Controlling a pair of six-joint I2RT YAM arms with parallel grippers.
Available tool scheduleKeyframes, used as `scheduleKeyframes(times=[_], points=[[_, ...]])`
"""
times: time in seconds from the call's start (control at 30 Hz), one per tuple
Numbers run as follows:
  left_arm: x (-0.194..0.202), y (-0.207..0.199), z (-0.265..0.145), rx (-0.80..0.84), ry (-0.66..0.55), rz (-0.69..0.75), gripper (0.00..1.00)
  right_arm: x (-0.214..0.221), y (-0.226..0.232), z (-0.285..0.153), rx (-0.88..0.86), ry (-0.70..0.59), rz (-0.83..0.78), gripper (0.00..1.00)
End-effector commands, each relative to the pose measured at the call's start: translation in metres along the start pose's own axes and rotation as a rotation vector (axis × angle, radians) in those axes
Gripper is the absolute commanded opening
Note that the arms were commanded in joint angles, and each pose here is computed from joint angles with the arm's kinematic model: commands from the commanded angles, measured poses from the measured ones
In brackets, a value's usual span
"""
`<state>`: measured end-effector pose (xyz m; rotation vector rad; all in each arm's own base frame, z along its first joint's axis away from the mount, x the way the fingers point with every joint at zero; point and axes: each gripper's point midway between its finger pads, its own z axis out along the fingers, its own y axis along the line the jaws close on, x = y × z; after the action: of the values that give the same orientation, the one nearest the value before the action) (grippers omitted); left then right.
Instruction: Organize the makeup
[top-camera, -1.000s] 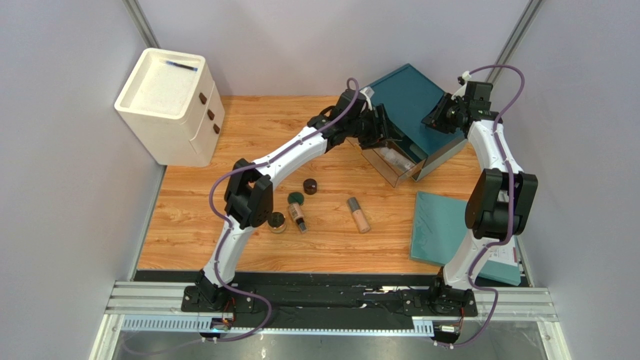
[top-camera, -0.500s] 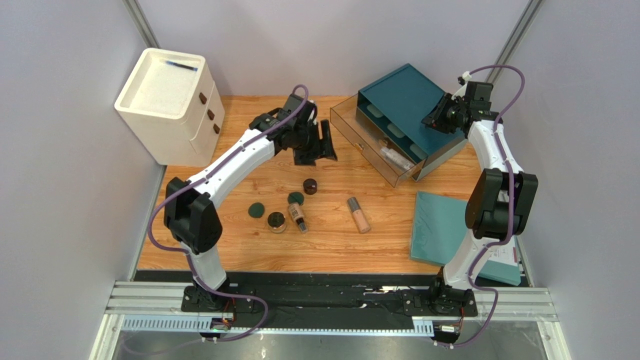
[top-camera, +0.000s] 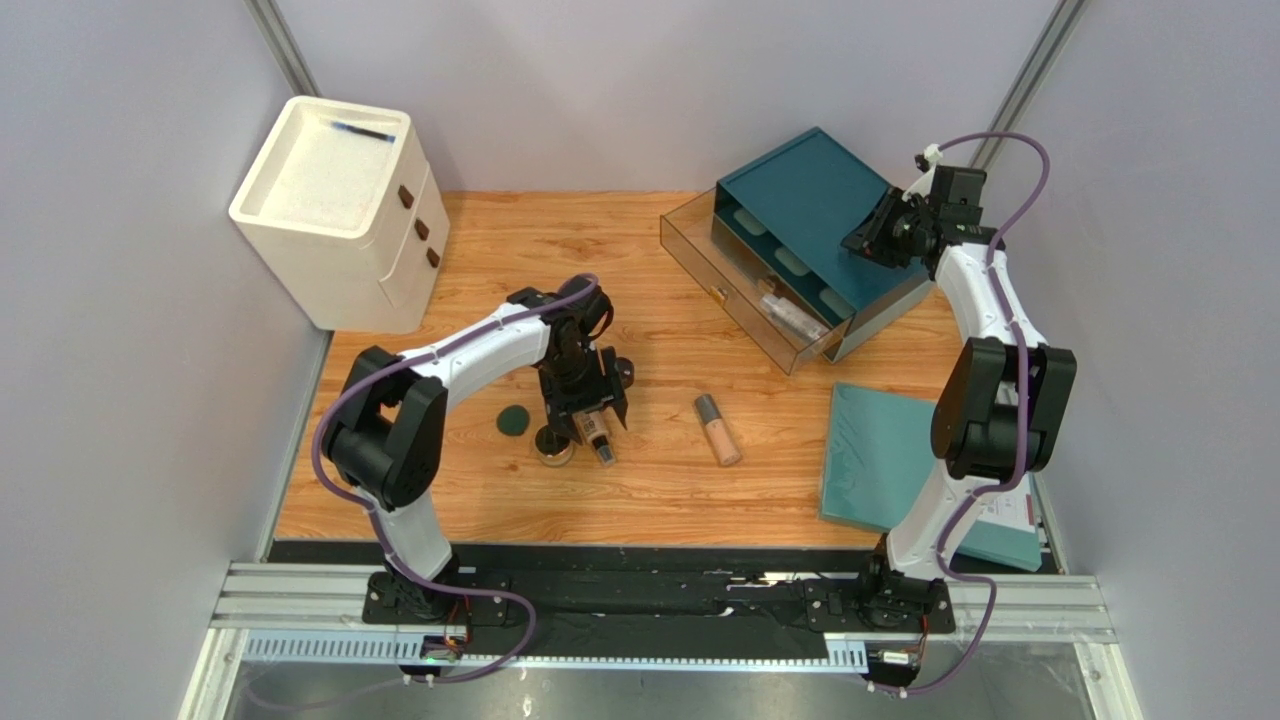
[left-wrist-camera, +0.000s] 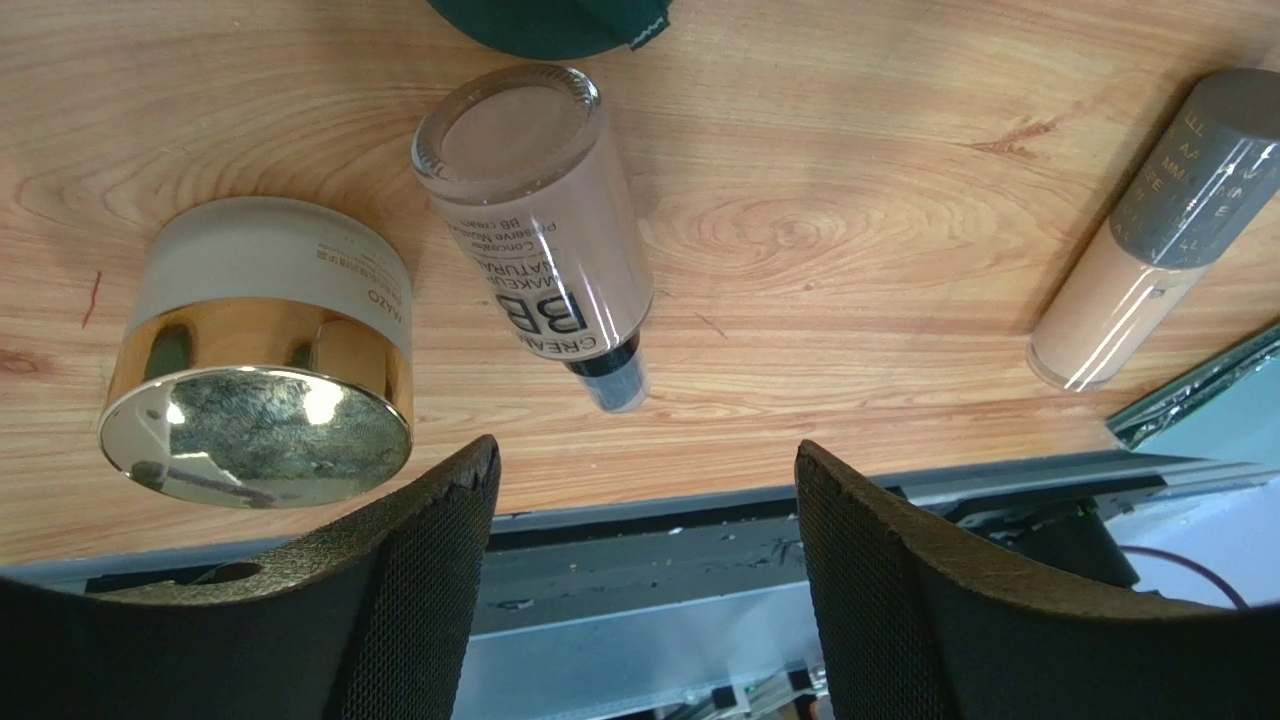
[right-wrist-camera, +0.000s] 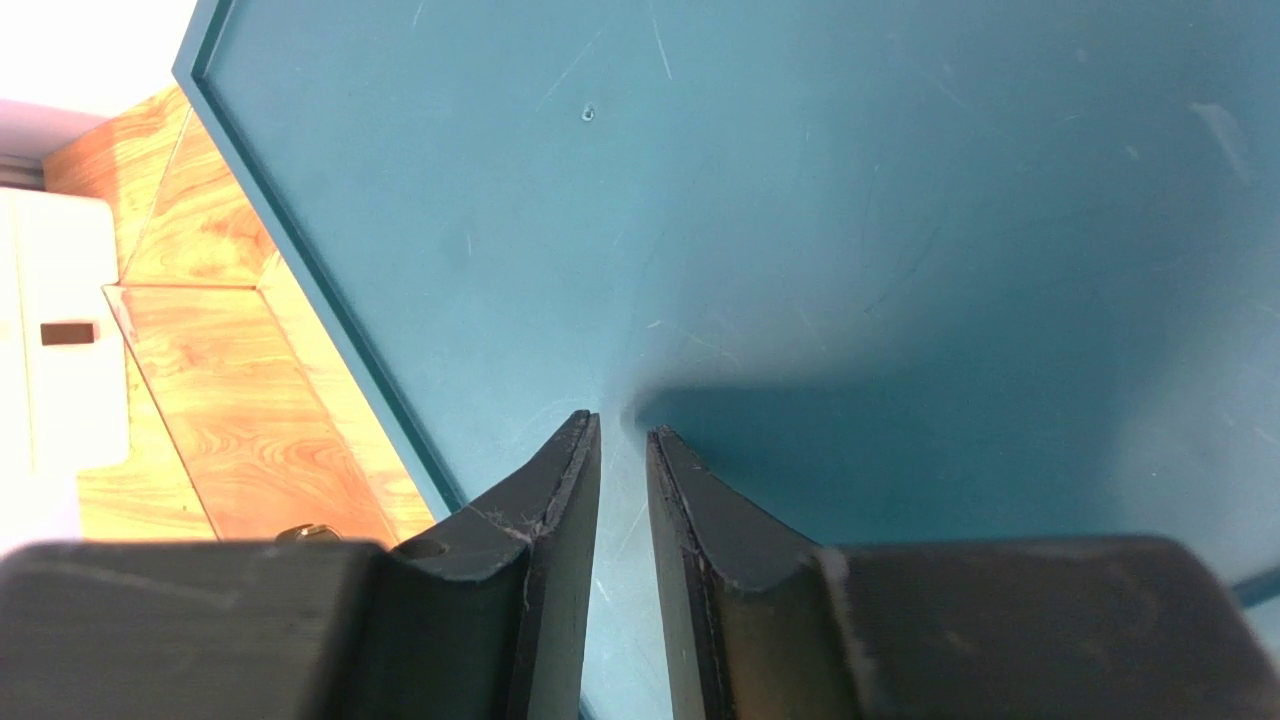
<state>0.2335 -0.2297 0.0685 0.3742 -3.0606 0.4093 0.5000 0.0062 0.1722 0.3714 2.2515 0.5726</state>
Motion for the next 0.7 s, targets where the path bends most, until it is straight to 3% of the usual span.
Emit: scheduleKeyframes(times=[0.0, 0.2, 0.43, 0.67], points=[[-0.008, -0.002, 0.006, -0.019, -0.004, -0.028, 0.77, 0.140, -0.056, 0.010, 0.191, 0.452, 0.146, 0.28], [-0.021, -0.002, 0.022, -0.084, 0.010, -0.017, 0.76, 0.140, -0.055, 0.010, 0.184, 0.450, 0.148, 0.27], [-0.048, 0.000, 0.015, -0.160, -0.098, -0.019, 0.73, 0.142, -0.055, 0.011, 0.177, 0.459, 0.150, 0.27], [-0.042, 0.000, 0.032, -0.167, -0.027, 0.005, 0.67, 0.140, -0.055, 0.013, 0.176, 0.461, 0.151, 0.27]])
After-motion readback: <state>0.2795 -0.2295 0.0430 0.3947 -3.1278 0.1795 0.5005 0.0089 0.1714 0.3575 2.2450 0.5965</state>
